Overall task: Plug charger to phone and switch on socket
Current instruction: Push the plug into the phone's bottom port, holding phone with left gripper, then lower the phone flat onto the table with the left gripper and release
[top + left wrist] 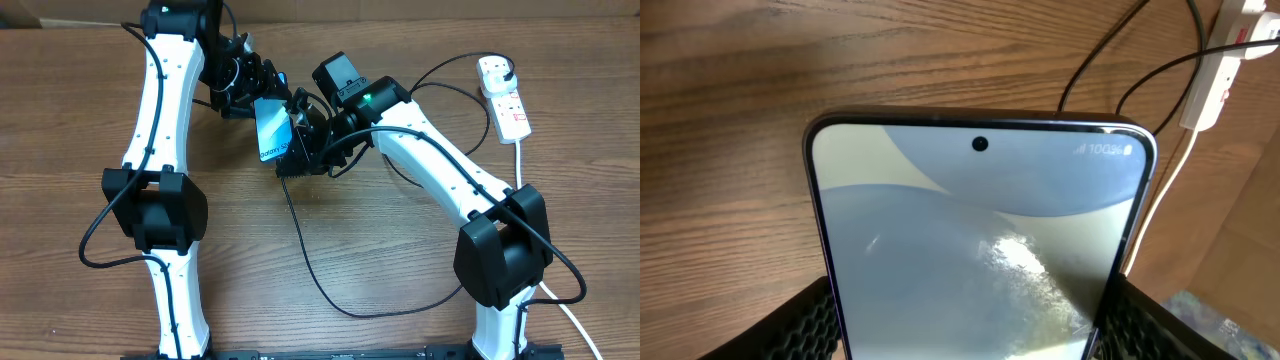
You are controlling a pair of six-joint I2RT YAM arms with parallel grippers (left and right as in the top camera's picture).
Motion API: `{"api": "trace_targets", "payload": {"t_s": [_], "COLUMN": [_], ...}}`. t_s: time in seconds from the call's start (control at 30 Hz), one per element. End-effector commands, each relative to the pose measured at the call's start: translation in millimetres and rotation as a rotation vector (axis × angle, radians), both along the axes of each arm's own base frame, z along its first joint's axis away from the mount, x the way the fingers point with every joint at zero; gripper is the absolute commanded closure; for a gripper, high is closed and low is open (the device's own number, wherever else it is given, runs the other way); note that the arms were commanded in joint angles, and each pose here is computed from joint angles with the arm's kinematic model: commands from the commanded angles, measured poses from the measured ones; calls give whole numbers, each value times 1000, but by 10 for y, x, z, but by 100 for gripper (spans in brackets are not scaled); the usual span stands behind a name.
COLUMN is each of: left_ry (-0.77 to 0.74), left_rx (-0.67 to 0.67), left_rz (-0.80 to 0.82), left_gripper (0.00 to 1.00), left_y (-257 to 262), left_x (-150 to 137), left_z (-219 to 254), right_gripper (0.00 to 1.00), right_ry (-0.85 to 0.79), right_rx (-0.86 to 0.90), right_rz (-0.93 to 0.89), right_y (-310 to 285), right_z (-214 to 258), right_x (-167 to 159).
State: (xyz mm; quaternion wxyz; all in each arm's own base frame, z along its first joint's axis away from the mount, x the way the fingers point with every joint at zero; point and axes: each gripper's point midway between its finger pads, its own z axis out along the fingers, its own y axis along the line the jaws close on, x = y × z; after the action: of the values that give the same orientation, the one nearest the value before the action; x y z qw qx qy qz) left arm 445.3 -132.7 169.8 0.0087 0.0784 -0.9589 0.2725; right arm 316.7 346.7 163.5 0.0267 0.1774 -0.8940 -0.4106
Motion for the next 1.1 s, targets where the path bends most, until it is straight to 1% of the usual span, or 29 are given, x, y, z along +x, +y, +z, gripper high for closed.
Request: {"api": "trace_targets", "payload": {"t_s": [0.0, 0.1, 0.17, 0.33, 0.43, 0.47, 0.53, 0.63, 0.67, 0.8, 0.93, 1.07], "left_ry": [20, 16, 13, 5, -1, -5, -18, -42, -48, -50, -38, -2], "left_rx": [-44, -44, -43, 7, 62, 86, 136, 229, 259, 347, 410, 428], "left_rz": [-26, -25, -25, -20, -16, -14, -12, -13, -15, -11, -32, -45], "left_gripper": [96, 96, 96, 96, 96, 96, 96, 96, 95, 96, 95, 96], "left_y": [-129, -127, -124, -51, 29, 66, 134, 226, 253, 314, 311, 277], "left_x": [-92, -81, -75, -55, -42, -33, -5, 41, 53, 80, 114, 165], "left_z": [68, 68, 68, 21, -25, -44, -81, -152, -171, -262, -441, -729], "right_gripper": [81, 72, 68, 66, 62, 60, 58, 53, 50, 49, 49, 48], "right_ry": [-34, -43, -39, -40, -78, -99, -135, -186, -193, -185, -166, -159], "right_rx": [-31, -55, -58, -44, -37, -42, -71, -141, -158, -201, -224, -267], "right_rz": [-35, -32, -36, -36, -35, -41, -67, -155, -178, -259, -314, -348], "right_y": [-54, -95, -118, -232, -373, -450, -614, -977, -1070, -1412, -1657, -1828], "right_z": [-34, -70, -73, -15, 139, 212, 327, 503, 522, 517, 492, 450], "right_x": [127, 127, 132, 181, 257, 299, 394, 603, 653, 803, 879, 912]}}
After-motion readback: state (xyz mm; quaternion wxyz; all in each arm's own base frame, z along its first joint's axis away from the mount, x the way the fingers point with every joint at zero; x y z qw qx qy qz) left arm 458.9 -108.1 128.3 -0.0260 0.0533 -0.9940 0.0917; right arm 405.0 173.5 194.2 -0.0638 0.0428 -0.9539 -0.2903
